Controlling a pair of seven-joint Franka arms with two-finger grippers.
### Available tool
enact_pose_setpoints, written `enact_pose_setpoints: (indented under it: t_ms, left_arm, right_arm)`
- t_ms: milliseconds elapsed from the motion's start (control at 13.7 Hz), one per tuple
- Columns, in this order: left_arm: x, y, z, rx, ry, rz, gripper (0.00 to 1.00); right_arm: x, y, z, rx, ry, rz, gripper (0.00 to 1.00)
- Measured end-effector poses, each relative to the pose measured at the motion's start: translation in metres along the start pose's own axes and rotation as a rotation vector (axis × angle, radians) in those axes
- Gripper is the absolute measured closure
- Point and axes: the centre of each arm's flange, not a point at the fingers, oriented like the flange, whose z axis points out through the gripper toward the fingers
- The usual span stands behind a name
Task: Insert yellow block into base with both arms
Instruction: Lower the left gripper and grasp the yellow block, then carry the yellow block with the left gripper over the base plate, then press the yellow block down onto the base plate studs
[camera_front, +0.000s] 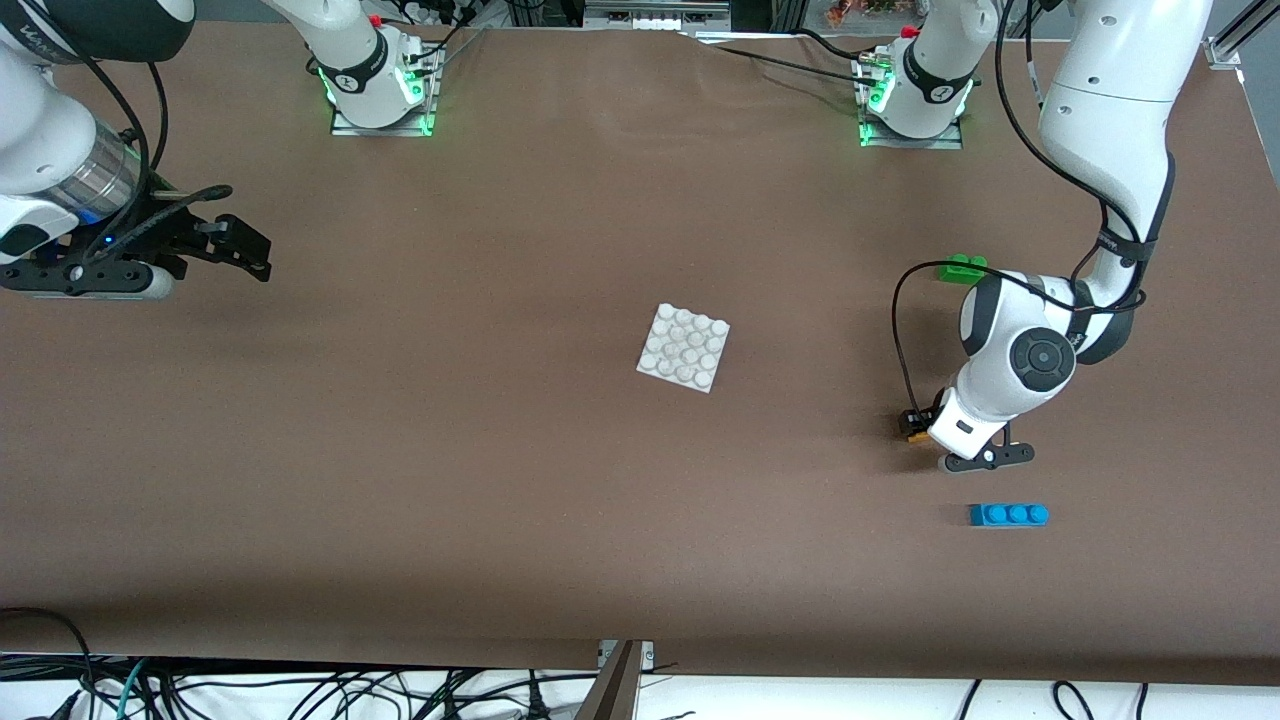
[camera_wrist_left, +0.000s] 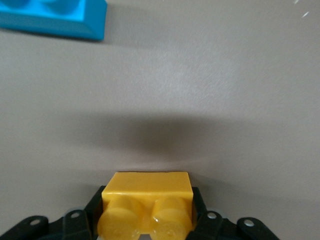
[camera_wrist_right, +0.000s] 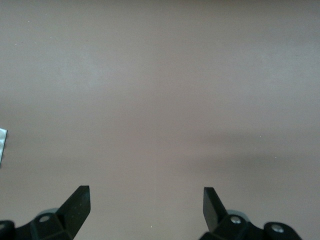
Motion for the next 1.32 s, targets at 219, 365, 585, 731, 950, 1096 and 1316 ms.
enact_pose_setpoints:
  t_ms: [219,365,585,731,950,1096,1316]
  left_arm:
    - [0.003,0.037,-0.047,-0.021,-0.008,0.048,0.32]
    - [-0.007,0.095,-0.089,-0.064,-0.006,0.128,0.32]
    - [-0.041,0.180,-0.124,-0.123,0.009,0.252,0.32]
    - [-0.073,0.229,-0.124,-0.131,0.000,0.337,0.32]
    - [-0.134,0.301,-0.107,-0.127,-0.035,0.463,0.32]
    - [-0.169,0.339,-0.096,-0.124,-0.055,0.493,0.32]
    - [-0.191,0.359,-0.082,-0.096,-0.059,0.538,0.32]
  right_arm:
    - [0.000,0.000,0.000,0.000,0.000,0.000,0.00]
    - [0.000,0.000,0.000,0.000,0.001,0.001,0.00]
    - [0.000,0.000,-0.001,0.000,0.001,0.001,0.00]
    - [0.000,0.000,-0.001,0.000,0.001,0.002,0.00]
    - [0.000,0.000,-0.001,0.000,0.002,0.002,0.00]
    - [0.000,0.000,-0.001,0.000,0.002,0.002,0.00]
    - [0.000,0.001,-0.001,0.001,0.003,0.003,0.00]
